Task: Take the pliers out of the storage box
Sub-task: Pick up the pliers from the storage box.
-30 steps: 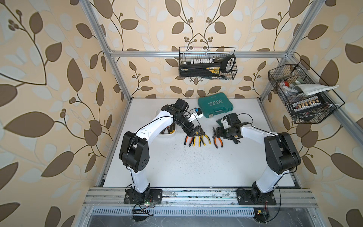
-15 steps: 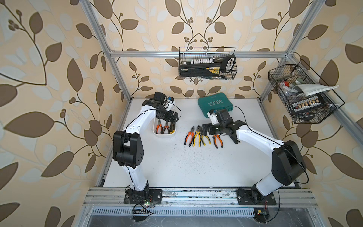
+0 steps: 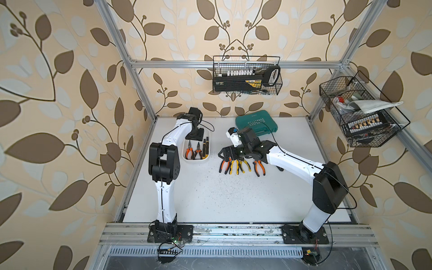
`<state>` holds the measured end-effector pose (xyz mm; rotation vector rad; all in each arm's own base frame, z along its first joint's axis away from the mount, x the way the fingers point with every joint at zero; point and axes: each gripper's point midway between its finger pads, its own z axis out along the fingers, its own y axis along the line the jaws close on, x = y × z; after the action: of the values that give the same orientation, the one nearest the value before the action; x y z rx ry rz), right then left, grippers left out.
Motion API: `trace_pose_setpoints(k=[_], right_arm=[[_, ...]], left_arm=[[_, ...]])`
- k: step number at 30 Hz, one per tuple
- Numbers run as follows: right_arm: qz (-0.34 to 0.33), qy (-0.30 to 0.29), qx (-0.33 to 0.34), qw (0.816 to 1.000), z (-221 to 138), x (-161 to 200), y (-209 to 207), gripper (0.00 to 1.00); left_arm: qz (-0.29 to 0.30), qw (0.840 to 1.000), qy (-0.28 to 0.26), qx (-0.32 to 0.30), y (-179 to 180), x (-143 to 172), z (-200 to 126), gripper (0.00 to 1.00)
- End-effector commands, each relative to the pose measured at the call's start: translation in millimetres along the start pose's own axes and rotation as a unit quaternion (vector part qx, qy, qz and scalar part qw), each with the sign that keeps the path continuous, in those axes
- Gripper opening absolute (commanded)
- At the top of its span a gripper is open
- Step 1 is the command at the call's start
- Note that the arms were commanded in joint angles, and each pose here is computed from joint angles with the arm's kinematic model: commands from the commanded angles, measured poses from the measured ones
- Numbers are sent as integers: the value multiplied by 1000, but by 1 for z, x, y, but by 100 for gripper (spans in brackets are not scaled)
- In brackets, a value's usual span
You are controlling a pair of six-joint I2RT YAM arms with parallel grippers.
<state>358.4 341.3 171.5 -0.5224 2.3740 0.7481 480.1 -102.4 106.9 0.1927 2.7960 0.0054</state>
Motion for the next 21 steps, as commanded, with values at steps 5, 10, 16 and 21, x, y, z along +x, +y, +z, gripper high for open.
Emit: trace_pose_setpoints(k=[5, 10, 16, 21], right_arm=[[-4, -3, -17, 1000, 3, -7, 15, 98], [-2, 0, -12, 1000, 4, -6, 13, 98], [0, 3, -16, 1000, 5, -7, 15, 99], [1, 3, -17, 1000, 7, -9, 15, 99]], left_arm=[[-19, 999, 28, -3, 4, -5, 25, 48], [-16, 999, 49, -5, 2, 0, 49, 45], [-21, 997, 76, 5, -1, 15, 67, 42], [-29, 994, 102, 18, -7, 31, 79, 39]])
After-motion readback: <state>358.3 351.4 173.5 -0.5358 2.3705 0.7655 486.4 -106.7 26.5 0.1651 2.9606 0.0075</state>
